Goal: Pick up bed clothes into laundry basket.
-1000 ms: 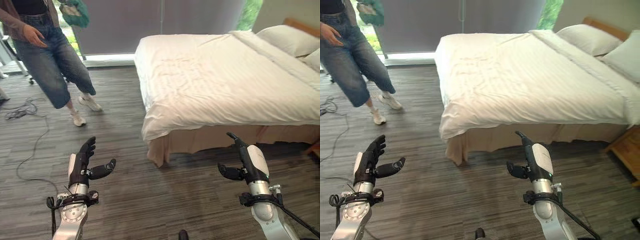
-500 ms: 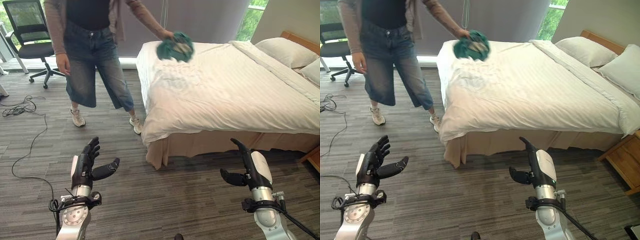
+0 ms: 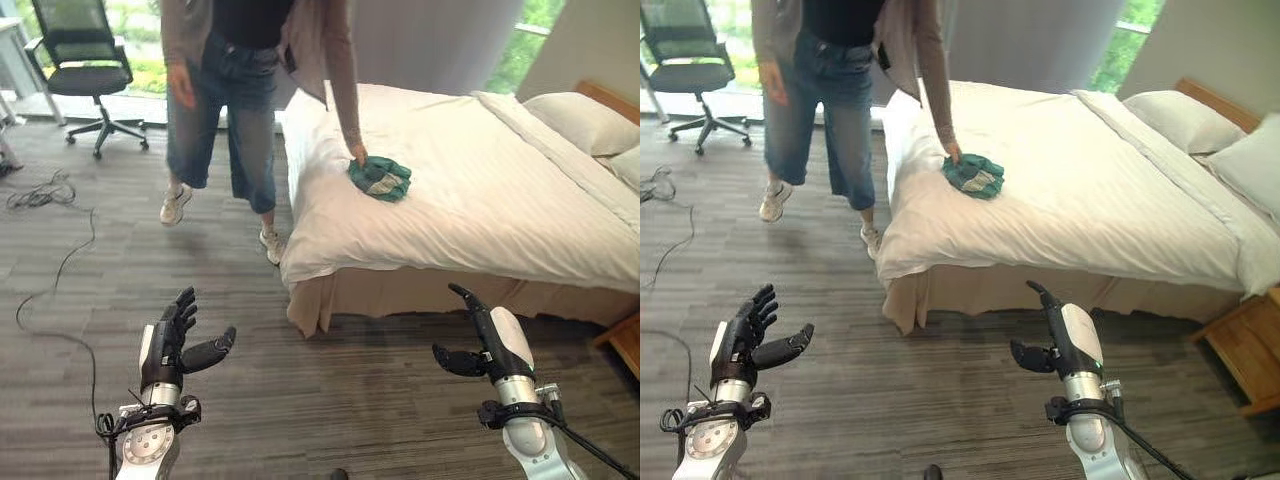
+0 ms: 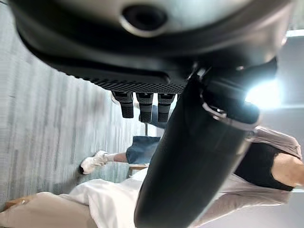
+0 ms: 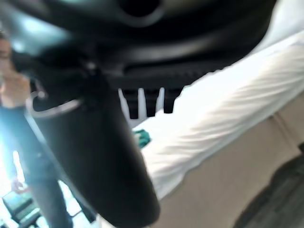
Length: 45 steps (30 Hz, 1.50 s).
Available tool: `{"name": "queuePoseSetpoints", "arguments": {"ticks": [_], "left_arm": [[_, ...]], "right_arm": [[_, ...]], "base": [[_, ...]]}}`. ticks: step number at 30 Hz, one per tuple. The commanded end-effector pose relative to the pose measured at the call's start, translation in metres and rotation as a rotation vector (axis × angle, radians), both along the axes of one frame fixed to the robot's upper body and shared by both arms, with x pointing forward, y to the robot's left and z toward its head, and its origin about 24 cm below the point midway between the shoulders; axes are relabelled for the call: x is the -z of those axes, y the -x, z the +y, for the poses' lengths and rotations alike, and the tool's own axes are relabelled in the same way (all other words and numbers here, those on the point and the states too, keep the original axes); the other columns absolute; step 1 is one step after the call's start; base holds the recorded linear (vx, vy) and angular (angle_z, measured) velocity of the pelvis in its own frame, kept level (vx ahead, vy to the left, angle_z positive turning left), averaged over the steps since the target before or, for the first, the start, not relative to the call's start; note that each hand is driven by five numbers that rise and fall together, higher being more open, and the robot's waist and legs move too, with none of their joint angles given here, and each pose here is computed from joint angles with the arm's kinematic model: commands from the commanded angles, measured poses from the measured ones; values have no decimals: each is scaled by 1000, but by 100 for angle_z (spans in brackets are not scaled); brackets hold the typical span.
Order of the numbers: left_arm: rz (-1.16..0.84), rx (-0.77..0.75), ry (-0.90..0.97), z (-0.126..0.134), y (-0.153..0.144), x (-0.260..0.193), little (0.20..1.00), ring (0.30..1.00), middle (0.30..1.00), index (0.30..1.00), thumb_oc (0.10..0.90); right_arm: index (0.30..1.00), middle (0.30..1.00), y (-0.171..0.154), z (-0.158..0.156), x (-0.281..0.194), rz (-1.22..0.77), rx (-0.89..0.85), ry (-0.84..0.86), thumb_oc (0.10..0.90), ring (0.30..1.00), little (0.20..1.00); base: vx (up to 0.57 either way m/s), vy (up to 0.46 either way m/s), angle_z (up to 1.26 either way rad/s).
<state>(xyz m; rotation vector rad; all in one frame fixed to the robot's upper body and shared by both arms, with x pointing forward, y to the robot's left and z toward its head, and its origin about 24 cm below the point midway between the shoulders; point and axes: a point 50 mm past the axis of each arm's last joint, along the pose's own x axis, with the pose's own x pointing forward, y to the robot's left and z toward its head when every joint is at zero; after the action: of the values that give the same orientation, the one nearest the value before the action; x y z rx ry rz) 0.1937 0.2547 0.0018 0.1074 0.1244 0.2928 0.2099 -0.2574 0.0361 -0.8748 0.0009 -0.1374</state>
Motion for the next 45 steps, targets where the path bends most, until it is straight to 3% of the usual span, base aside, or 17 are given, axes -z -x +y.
{"name": "queuePoseSetpoints", "arguments": {"ticks": [1, 13, 23, 33, 41, 45], "left_arm": [[-239, 42, -79, 7, -22, -51, 900, 900, 900, 900, 800], [-97, -27, -173, 30, 0, -33, 900, 900, 900, 900, 800], [-204, 48, -301, 33, -34, -71, 900, 900, 900, 900, 800], [-355, 69, -403, 34, -77, -120, 900, 900, 900, 900, 800], [-328, 55, -423, 37, -83, -115, 900, 900, 900, 900, 800], [-325, 38, -351, 39, -76, -109, 900, 900, 900, 900, 800]], "right_arm": [[900, 900, -37, -7, -84, -354, -30, 94, 800, 900, 900], [900, 900, -53, 8, -94, -351, -112, 115, 800, 900, 900], [900, 900, -69, 15, -87, -344, -84, 85, 800, 900, 900], [900, 900, -93, -38, -109, -289, 76, 183, 800, 900, 900], [900, 900, -119, -33, -139, -304, 52, 296, 800, 900, 900], [900, 900, -127, -14, -170, -395, -17, 343, 800, 900, 900]], "base": [[232, -38, -3], [428, 91, 4], [439, 199, -18], [377, -96, 32], [363, -139, 31], [338, -255, -1]]}}
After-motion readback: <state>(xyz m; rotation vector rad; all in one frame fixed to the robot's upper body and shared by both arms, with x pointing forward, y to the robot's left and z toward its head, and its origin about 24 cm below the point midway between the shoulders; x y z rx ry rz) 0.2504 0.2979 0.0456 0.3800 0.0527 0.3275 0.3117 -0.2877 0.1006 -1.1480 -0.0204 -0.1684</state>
